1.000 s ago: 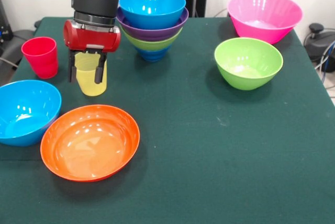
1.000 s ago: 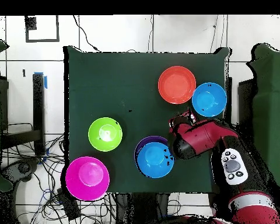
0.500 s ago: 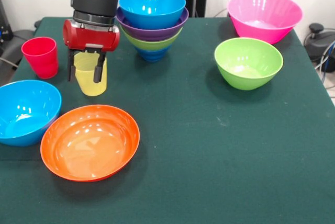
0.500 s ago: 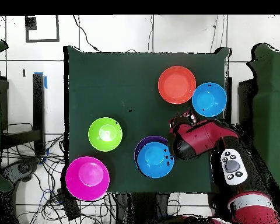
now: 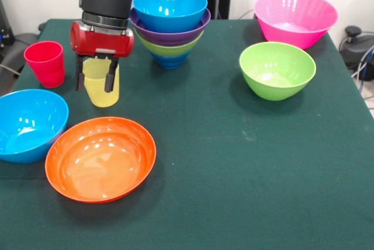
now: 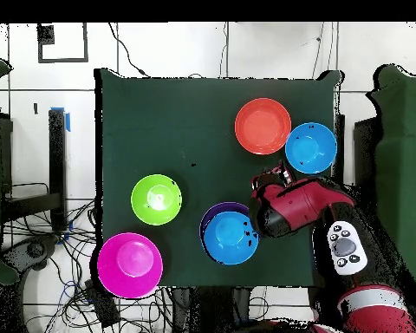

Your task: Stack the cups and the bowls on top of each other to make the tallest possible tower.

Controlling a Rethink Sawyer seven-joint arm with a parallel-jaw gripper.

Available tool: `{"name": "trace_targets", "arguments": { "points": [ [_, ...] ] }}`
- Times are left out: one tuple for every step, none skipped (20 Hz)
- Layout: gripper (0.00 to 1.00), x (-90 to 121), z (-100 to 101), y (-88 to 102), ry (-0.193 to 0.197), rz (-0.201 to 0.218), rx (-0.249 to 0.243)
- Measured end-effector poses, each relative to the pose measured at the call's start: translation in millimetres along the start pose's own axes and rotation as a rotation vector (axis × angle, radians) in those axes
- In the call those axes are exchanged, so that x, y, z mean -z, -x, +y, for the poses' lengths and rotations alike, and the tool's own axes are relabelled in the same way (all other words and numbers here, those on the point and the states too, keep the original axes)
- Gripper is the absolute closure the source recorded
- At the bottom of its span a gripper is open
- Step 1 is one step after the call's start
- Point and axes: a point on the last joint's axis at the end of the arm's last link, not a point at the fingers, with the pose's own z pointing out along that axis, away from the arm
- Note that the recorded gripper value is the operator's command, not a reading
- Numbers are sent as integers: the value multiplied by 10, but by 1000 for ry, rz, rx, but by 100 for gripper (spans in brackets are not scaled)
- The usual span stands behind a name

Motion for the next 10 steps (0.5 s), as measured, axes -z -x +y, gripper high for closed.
{"name": "trace_targets", "arguments": {
  "points": [
    [0,1,4,2,0,0,1],
    [0,1,6,5,0,0,2],
    [0,2,11,10,1,0,2],
    [0,2,14,13,1,0,2],
    [0,3,17,16,1,-1,3],
    [0,4,22,22,1,-1,2],
    [0,5,24,24,1,-1,2],
    [0,5,24,26,1,0,2],
    [0,5,25,29,1,-1,3],
    [0,5,24,30,1,-1,3]
  ]
}}
